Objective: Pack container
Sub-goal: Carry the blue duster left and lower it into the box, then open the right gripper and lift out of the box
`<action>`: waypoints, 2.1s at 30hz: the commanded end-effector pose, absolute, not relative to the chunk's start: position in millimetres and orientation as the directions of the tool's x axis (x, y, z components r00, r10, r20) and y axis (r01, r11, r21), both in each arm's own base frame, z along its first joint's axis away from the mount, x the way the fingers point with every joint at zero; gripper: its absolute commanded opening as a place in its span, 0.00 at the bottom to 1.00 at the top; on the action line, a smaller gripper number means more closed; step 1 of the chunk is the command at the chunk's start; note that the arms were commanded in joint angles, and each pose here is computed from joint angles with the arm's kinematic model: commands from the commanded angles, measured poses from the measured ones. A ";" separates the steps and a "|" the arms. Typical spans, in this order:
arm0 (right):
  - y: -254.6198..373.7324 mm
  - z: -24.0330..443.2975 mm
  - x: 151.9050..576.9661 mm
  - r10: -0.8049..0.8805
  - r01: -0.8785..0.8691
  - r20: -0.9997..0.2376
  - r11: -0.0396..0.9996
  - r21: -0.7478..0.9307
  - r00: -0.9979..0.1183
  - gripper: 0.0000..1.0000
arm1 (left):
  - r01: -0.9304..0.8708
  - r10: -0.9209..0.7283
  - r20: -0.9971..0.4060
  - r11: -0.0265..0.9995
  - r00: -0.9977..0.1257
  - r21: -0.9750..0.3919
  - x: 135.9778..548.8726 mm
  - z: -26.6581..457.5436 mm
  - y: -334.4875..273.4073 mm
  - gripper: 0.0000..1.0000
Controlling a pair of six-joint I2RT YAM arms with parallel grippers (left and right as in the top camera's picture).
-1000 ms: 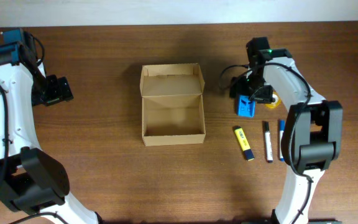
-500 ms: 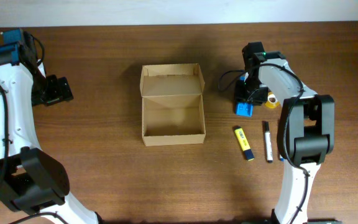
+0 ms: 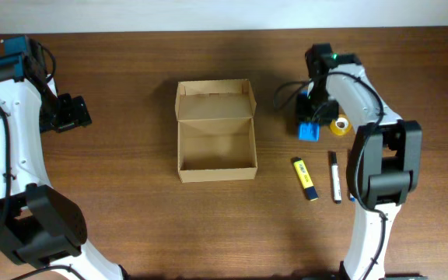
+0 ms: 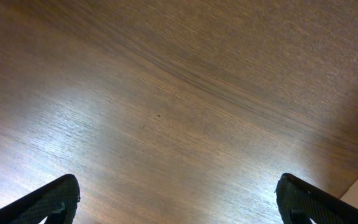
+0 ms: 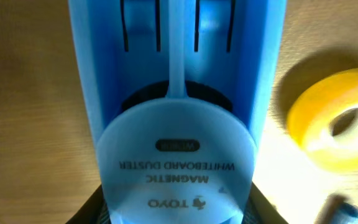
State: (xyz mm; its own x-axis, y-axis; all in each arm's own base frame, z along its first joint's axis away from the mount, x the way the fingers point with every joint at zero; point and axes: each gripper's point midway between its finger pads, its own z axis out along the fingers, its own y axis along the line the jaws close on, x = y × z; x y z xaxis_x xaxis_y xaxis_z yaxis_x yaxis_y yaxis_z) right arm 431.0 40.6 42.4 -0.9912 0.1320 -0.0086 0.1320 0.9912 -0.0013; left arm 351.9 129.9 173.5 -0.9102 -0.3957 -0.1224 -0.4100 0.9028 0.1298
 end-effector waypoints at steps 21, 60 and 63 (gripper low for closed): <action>243.6 203.9 356.7 -0.972 -0.978 -0.185 0.167 -0.127 -0.142 0.04 | -0.397 -0.382 -0.127 0.908 -0.915 0.129 350.0 176.5 129.8 1.00; 284.1 45.3 335.4 -0.998 -0.974 -0.060 -0.032 0.222 0.020 0.04 | -0.398 -0.383 -0.127 0.908 -0.915 0.129 350.0 176.5 129.8 1.00; 287.2 44.2 339.7 -0.998 -0.978 -0.067 -0.010 0.207 -0.004 0.04 | -0.397 -0.382 -0.127 0.908 -0.915 0.129 350.0 176.5 129.8 1.00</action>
